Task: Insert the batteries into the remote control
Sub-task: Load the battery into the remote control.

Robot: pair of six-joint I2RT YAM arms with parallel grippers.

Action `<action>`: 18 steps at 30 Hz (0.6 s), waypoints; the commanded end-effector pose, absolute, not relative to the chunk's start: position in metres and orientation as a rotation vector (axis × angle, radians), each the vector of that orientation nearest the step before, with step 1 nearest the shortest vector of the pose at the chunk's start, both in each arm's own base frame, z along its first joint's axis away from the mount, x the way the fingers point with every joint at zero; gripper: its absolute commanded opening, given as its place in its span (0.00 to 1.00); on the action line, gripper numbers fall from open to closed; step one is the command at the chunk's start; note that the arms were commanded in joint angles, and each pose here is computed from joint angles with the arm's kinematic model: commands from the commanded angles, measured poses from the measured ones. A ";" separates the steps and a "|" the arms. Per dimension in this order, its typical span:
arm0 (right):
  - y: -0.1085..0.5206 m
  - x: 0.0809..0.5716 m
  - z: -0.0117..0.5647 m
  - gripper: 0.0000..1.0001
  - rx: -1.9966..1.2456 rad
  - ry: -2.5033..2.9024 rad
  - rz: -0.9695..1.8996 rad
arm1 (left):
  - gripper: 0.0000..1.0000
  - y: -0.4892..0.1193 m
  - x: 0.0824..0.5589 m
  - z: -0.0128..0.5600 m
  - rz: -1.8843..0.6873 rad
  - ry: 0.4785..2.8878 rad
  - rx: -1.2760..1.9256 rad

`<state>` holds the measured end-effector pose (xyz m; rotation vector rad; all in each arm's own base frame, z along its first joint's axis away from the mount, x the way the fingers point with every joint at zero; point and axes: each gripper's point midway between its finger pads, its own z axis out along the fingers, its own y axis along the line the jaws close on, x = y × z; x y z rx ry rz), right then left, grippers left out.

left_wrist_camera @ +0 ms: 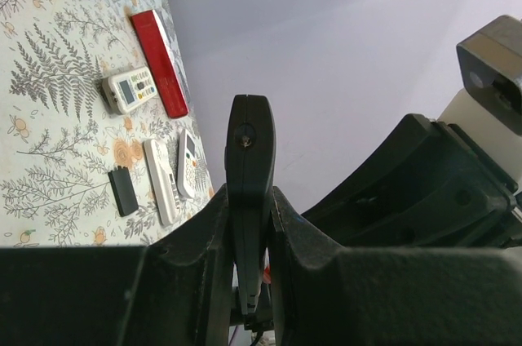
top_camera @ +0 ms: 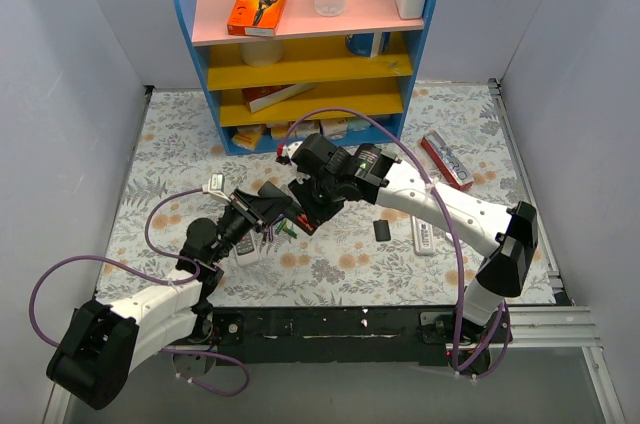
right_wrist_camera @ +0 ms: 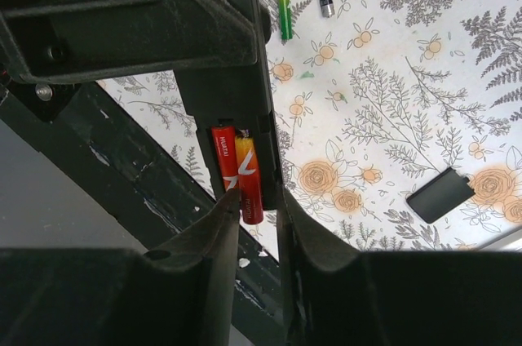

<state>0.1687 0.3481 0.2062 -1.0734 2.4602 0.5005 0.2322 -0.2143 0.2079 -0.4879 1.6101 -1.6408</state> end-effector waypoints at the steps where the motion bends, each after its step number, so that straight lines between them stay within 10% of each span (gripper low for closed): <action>1: 0.357 0.176 0.233 0.35 -1.045 2.381 0.540 | 0.00 -0.213 0.229 0.219 -1.697 1.566 -0.517; 18: 0.330 0.151 0.273 0.41 -1.639 1.595 0.593 | 0.00 -0.228 0.228 0.221 -1.727 1.687 -0.490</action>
